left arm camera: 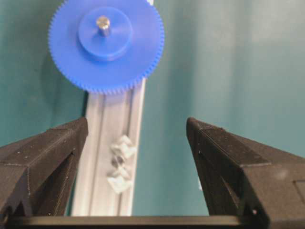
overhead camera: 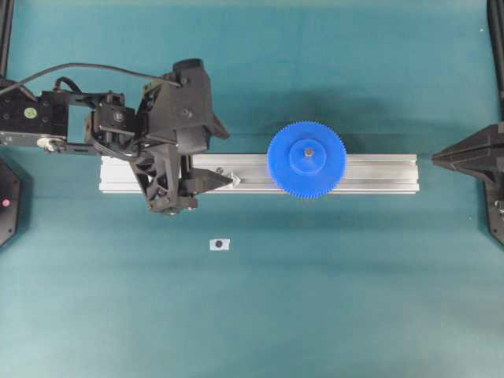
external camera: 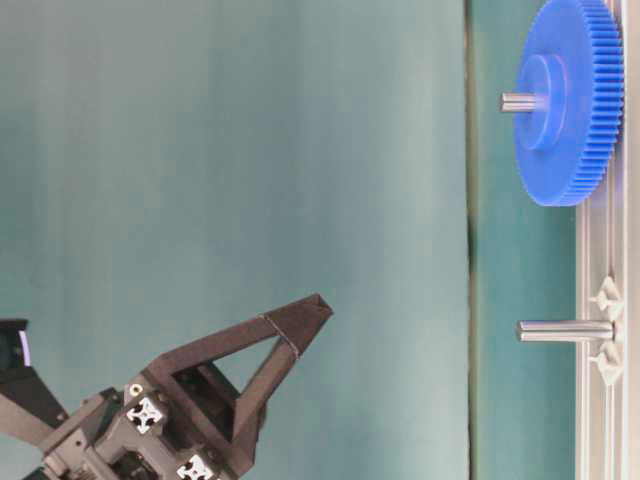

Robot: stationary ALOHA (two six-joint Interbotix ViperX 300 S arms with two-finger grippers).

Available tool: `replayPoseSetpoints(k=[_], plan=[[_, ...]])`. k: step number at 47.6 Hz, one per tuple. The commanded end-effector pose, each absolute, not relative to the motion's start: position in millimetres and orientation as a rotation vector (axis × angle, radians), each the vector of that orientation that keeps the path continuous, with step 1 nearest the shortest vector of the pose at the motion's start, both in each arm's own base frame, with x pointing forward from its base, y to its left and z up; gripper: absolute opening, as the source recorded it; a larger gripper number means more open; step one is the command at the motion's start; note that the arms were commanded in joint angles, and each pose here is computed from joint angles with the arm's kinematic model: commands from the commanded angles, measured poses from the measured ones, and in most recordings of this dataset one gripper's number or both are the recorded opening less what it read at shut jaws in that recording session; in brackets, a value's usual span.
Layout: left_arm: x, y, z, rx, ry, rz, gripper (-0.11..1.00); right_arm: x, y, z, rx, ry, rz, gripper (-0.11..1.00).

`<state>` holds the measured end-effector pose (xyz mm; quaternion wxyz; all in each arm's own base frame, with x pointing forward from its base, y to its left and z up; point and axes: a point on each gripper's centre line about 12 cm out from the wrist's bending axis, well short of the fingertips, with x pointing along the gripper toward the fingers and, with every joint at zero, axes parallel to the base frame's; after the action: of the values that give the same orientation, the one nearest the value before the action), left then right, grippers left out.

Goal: Find the location of the shaft and insert the large gear.

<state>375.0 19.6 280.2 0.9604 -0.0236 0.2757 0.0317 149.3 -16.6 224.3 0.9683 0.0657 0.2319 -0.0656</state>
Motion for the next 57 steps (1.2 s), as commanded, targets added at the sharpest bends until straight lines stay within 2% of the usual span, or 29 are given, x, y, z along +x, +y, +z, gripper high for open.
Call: replayPoseSetpoints(k=[1,17,57], plan=[[371.7,17.8,293.4,-0.052,0.511,0.061,0.84,151.3,-17.3,229.1,0.142,0.454,-0.137,0.04],[367.5,15.6,294.1,-0.057,0.450,0.055,0.84,151.4,-17.2,229.3,0.140,0.453,-0.136,0.04],[366.7,15.6,291.7,-0.057,0.456,0.055,0.83,151.2,-17.3,228.5,0.160,0.455,-0.141,0.04]])
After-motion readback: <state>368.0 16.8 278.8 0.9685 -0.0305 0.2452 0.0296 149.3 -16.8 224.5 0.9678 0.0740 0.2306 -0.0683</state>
